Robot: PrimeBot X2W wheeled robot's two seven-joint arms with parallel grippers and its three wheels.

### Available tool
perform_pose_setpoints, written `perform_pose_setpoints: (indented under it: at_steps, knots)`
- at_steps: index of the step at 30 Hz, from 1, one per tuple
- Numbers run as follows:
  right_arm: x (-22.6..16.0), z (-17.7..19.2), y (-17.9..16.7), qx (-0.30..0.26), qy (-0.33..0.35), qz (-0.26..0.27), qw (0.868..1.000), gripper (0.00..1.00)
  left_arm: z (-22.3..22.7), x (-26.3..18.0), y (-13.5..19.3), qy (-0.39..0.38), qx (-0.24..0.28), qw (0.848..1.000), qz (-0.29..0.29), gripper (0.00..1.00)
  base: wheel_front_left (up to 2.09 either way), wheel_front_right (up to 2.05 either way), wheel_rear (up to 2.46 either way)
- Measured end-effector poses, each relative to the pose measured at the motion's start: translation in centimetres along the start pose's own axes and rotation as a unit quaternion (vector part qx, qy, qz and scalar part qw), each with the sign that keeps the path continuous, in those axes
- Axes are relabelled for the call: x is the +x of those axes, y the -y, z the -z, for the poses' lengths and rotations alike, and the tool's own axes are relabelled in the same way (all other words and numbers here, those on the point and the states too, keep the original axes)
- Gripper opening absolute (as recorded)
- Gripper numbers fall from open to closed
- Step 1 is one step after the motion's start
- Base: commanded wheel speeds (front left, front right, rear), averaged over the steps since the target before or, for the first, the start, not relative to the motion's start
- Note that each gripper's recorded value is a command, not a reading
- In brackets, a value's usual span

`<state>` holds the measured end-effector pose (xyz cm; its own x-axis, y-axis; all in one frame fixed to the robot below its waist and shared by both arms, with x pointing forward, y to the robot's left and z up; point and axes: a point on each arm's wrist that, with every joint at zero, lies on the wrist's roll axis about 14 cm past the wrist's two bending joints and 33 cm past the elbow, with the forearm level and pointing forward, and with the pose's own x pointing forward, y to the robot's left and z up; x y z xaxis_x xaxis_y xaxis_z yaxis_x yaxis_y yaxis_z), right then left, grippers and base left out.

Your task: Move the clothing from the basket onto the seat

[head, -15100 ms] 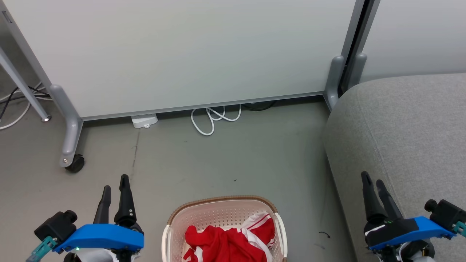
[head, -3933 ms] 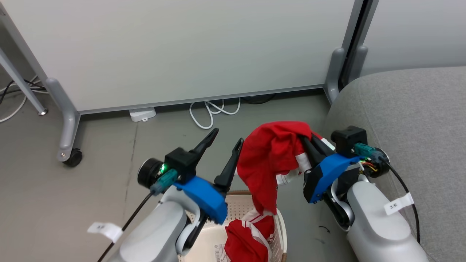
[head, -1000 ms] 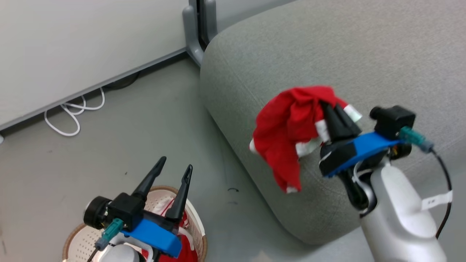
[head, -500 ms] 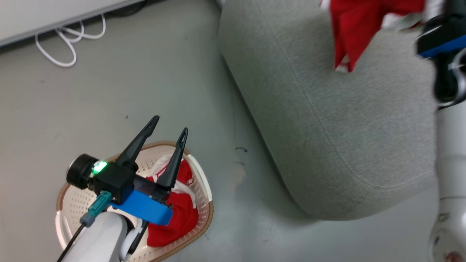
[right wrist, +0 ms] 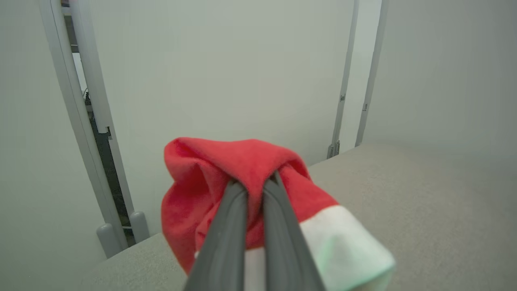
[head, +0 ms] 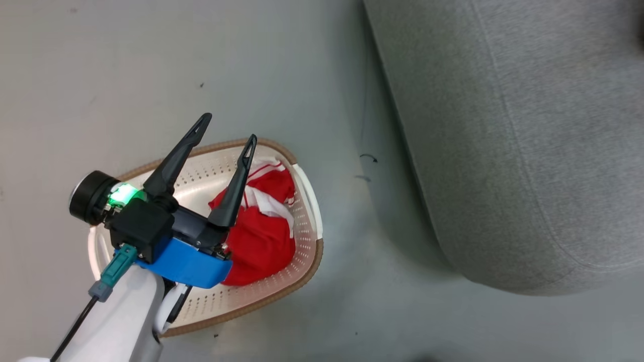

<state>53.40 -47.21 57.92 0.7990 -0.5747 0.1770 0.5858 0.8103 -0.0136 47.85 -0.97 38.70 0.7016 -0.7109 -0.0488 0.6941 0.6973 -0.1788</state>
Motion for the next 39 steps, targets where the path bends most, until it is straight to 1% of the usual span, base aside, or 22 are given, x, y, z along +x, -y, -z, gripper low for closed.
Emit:
perform_pose_setpoints:
  at_steps: [4,8,9,10,12,16,22,29,33,39]
  knots:
    - [-0.5,4.7,0.3,-0.028,-0.048,0.007,0.998,0.0,1.3,-0.1,-1.0,-0.008,-0.009,1.0,-0.01,1.0,0.0,0.0,0.0]
    - [-2.5,10.3,0.4,-0.037,-0.116,0.014,0.992,0.0,2.7,-0.4,-1.7,-0.02,-0.017,1.0,-0.017,1.0,0.0,0.0,0.0]
    - [-3.0,11.4,0.4,-0.04,-0.134,0.015,0.99,0.47,2.8,-0.4,-1.8,-0.021,-0.018,0.999,-0.018,1.0,0.0,0.0,0.0]
    - [-3.3,12.2,0.4,-0.037,-0.146,0.017,0.988,1.0,2.9,-0.4,-1.8,-0.022,-0.018,0.999,-0.019,1.0,0.0,0.0,0.0]
    - [-3.7,12.9,0.0,-0.04,-0.158,0.012,0.987,1.0,2.9,-0.4,-1.8,-0.021,-0.018,0.999,-0.019,1.0,0.0,0.0,0.0]
    - [-4.0,13.0,-0.3,-0.045,-0.164,0.005,0.985,1.0,2.1,-0.3,-1.9,-0.015,-0.012,1.0,-0.021,1.0,0.0,0.0,0.0]
    - [-4.6,11.8,-0.9,-0.049,-0.162,-0.013,0.985,1.0,0.6,-0.4,-1.3,-0.006,-0.012,1.0,-0.026,1.0,0.0,0.0,0.0]
    - [-7.6,11.1,-2.0,-0.071,-0.173,-0.06,0.981,1.0,-2.0,-1.7,0.0,0.009,-0.021,0.999,-0.047,1.0,0.0,0.0,0.0]
    - [-9.3,9.6,-2.8,-0.068,-0.162,-0.084,0.981,1.0,-3.4,-3.1,0.5,0.017,-0.024,0.997,-0.065,1.0,0.0,0.0,0.0]
    - [-12.2,6.6,-5.5,-0.037,-0.123,-0.128,0.983,1.0,-5.3,-5.5,1.4,0.027,-0.023,0.995,-0.094,1.0,0.0,0.0,0.0]
